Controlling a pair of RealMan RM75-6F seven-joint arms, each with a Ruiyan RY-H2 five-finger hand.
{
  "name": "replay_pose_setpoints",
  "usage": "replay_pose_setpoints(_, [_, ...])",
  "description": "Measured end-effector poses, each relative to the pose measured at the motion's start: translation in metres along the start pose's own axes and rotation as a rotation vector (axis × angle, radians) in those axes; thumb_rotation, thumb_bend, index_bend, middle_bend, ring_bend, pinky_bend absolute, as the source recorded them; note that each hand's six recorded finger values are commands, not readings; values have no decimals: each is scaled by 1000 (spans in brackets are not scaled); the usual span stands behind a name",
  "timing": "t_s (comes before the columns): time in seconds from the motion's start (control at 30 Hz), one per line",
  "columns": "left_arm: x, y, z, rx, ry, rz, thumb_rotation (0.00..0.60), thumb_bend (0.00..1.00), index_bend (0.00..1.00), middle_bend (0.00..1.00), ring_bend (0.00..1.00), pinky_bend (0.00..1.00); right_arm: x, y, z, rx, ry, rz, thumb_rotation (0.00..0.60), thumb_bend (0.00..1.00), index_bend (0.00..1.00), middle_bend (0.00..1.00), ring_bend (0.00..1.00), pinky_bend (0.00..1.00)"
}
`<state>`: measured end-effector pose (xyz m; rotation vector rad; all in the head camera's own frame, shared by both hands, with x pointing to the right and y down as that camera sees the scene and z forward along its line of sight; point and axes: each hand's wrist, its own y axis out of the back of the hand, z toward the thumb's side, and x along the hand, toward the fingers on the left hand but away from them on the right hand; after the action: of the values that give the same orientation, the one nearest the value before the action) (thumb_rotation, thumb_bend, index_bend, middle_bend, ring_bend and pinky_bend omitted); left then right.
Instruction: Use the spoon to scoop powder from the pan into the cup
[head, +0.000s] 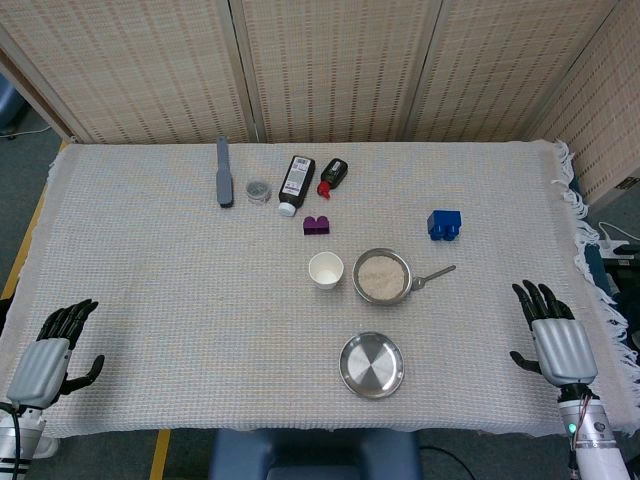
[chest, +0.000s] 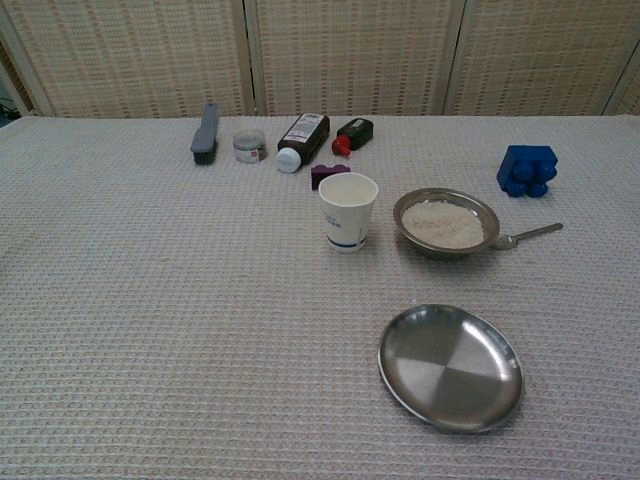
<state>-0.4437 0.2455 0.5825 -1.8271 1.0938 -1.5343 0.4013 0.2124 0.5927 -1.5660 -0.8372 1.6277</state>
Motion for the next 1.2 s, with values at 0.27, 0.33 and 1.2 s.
replay_pose_setpoints(0.27, [-1, 1, 0, 7, -8, 12, 600, 412, 0, 0, 0, 0, 1, 4, 5, -33, 33, -17, 600, 33, 0, 0, 0, 31])
replay_pose_setpoints(0.33, [-1, 2, 0, 11, -11, 18, 600, 413, 0, 0, 0, 0, 2, 4, 5, -30, 39, -21, 600, 26, 0, 0, 0, 6])
replay_pose_setpoints(1.2, [2, 1, 1, -8, -17, 24, 600, 411, 0, 0, 0, 0, -34, 21, 8, -5, 69, -127, 600, 68, 366, 879, 974, 995])
